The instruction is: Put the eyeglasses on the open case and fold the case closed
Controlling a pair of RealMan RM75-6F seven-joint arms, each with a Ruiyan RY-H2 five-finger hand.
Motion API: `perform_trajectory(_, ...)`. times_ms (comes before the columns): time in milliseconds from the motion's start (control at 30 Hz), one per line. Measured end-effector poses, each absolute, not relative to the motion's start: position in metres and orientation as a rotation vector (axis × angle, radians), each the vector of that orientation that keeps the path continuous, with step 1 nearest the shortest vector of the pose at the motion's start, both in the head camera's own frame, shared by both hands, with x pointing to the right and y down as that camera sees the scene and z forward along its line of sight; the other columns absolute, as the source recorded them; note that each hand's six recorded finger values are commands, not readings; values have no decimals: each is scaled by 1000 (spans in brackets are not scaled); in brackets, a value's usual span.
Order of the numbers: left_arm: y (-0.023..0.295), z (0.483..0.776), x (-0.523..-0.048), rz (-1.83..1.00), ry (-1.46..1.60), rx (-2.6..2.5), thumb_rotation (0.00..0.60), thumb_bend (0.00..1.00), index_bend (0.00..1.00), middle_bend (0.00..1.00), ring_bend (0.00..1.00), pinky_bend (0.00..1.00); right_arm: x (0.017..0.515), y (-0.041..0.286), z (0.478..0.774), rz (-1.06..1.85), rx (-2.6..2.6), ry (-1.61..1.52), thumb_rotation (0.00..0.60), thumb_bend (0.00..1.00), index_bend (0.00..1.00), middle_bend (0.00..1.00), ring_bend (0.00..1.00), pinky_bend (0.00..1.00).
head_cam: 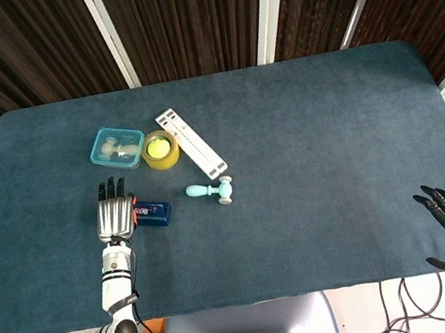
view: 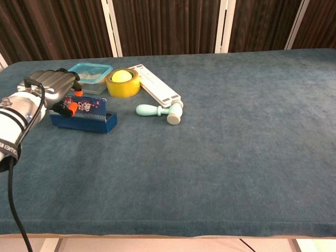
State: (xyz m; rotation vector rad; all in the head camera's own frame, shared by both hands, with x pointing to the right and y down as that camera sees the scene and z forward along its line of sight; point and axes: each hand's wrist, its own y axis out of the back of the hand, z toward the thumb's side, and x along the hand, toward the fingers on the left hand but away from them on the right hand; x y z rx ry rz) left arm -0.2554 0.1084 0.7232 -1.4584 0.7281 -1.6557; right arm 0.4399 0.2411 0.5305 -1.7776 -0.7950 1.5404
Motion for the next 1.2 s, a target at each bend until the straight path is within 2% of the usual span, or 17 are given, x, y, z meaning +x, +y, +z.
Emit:
perform_trajectory(400, 103, 735, -245, -1680, 691, -1439, 600, 561, 599, 110, 48, 116, 443, 239, 530, 1547, -1775, -811, 600, 252, 0, 0, 0, 0)
perform_trajectory(567, 103, 740, -244, -1696, 672, -1436, 600, 559, 521, 103, 50, 116, 444, 238, 529, 1547, -1775, -814, 600, 252, 0, 0, 0, 0)
perform_trajectory(733, 100, 743, -244, -1688, 686, -1440, 600, 555, 499, 102, 56, 116, 444, 238, 528, 1546, -1775, -819, 600, 252, 0, 0, 0, 0)
perform_trajectory(1000, 97, 750, -243, -1686, 688, -1434, 600, 479, 384, 93, 55, 114, 446, 237, 526, 1544, -1773, -827, 600, 252, 0, 0, 0, 0)
perform_trajectory(1200, 92, 746, -239, -1633, 739, -1431, 600, 458, 286, 82, 54, 112, 446, 237, 525, 1543, -1772, -830, 600, 252, 0, 0, 0, 0)
